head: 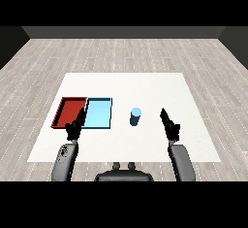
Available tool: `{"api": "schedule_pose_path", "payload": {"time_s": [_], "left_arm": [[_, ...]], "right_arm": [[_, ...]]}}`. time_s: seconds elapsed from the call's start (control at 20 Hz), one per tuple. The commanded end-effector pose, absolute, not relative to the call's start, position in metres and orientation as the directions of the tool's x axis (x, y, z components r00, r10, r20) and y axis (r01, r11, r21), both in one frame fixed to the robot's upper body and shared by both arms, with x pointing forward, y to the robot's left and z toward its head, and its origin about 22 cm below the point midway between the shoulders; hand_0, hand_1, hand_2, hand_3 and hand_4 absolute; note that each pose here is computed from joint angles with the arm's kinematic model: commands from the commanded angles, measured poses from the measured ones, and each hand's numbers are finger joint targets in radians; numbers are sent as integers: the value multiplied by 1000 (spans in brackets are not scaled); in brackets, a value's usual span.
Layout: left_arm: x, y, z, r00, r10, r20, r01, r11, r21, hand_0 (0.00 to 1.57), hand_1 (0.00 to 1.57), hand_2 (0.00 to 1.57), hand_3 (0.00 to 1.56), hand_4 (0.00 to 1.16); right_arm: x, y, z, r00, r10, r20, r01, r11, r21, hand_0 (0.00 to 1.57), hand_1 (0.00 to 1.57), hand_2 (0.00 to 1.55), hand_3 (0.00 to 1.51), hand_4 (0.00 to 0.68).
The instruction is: Pick the blue can and put it in the blue box
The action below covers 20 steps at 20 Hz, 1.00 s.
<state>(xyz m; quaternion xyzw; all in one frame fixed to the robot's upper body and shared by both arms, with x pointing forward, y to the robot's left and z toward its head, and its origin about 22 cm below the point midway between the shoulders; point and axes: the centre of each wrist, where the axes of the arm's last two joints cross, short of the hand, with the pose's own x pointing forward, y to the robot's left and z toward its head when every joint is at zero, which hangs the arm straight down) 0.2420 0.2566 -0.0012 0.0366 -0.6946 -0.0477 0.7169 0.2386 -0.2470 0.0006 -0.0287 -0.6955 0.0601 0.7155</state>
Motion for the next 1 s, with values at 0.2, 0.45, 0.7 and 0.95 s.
{"api": "schedule_pose_path", "payload": {"time_s": [0.2, 0.45, 0.7, 0.95], "left_arm": [[242, 248, -2, 18, -108, 994, 34, 994, 107, 0, 0, 0, 0, 0], [245, 253, 18, -400, 59, 914, 17, 998, -57, 0, 0, 0, 0, 0], [230, 241, -5, -424, 97, 900, 44, 995, -87, 0, 0, 0, 0, 0], [252, 246, 20, -424, 97, 901, 61, 995, -78, 0, 0, 0, 0, 0]], "right_arm": [[274, -241, 12, -15, 124, 992, -3, 992, -124, 0, 0, 0, 0, 0], [276, -231, 36, -296, -113, 948, -137, 988, 75, 0, 0, 0, 0, 0], [289, -244, 15, -319, -130, 939, -130, 987, 92, 0, 0, 0, 0, 0], [271, -233, 8, -301, -152, 941, -141, 983, 114, 0, 0, 0, 0, 0]]}}
